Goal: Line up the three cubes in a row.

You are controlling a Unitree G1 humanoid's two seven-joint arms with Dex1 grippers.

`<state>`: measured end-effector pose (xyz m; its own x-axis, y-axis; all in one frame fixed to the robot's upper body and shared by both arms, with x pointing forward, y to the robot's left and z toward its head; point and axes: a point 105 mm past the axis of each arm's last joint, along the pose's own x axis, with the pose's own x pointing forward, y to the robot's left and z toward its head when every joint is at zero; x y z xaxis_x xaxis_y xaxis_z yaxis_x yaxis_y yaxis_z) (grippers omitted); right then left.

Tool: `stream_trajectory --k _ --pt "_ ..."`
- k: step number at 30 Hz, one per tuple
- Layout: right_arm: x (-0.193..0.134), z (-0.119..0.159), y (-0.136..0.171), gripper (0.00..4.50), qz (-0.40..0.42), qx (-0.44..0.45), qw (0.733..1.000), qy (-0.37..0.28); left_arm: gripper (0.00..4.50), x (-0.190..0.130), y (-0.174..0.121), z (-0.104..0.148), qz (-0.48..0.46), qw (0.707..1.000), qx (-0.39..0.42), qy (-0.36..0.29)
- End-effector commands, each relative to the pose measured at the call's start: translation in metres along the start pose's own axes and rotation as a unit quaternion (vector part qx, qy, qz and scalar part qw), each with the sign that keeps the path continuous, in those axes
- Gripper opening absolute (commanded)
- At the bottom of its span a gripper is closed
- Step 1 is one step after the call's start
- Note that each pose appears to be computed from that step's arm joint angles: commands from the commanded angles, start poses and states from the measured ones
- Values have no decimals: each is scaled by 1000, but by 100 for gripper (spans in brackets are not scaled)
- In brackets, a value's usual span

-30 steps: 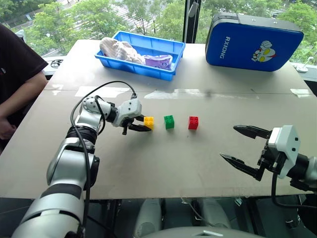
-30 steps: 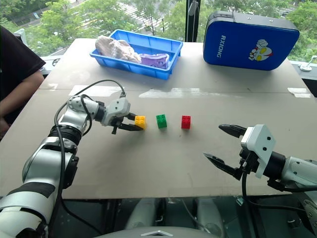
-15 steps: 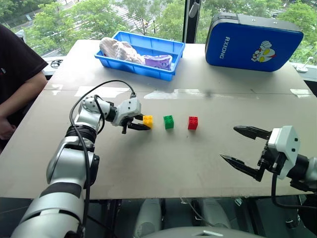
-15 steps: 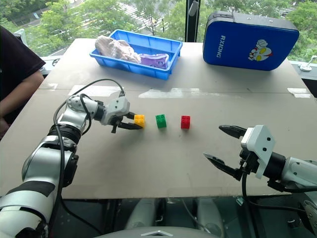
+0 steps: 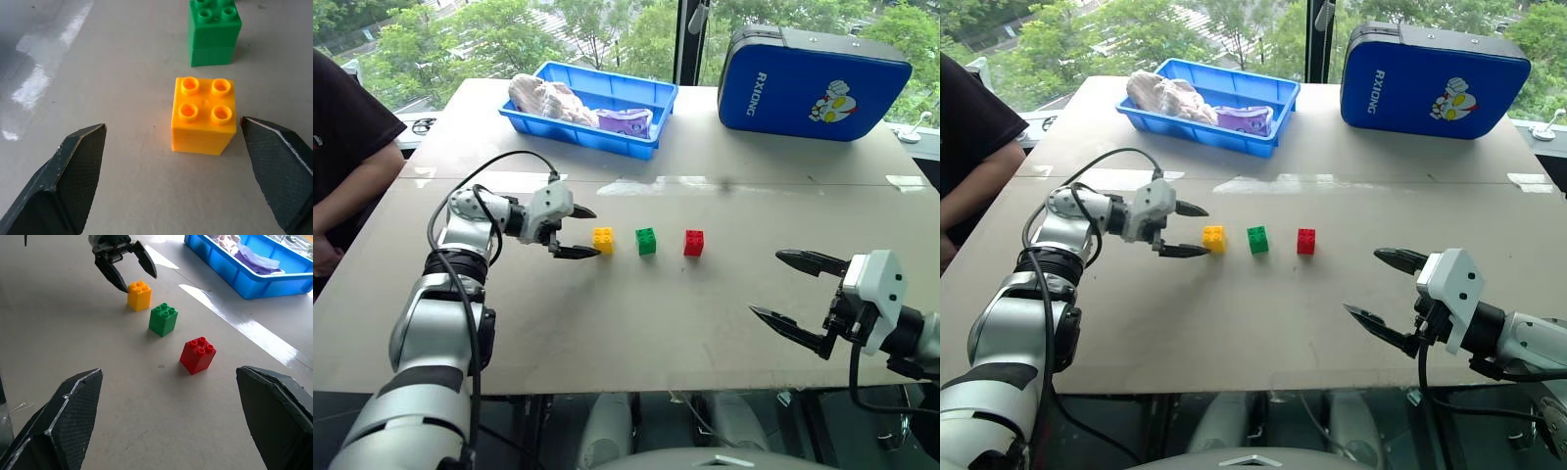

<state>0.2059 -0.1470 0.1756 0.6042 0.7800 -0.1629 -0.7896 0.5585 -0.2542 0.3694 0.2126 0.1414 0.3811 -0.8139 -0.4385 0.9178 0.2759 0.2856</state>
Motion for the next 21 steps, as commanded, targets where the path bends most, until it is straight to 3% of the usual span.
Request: stream_trajectory --k 1,9,16,21 --pt "0 7 -4 450 -22 -11 999 -21 448 -18 3 27 77 995 -17 -67" --pt "-12 -6 -17 450 -59 0 998 -5 448 -30 -68 38 151 969 -157 -119" --pt "-40 -21 -24 450 -73 20 996 42 448 -56 -122 5 183 956 -222 -63" --pt "-56 -34 -28 450 -75 34 994 67 448 -69 -138 -9 195 950 -240 -44"
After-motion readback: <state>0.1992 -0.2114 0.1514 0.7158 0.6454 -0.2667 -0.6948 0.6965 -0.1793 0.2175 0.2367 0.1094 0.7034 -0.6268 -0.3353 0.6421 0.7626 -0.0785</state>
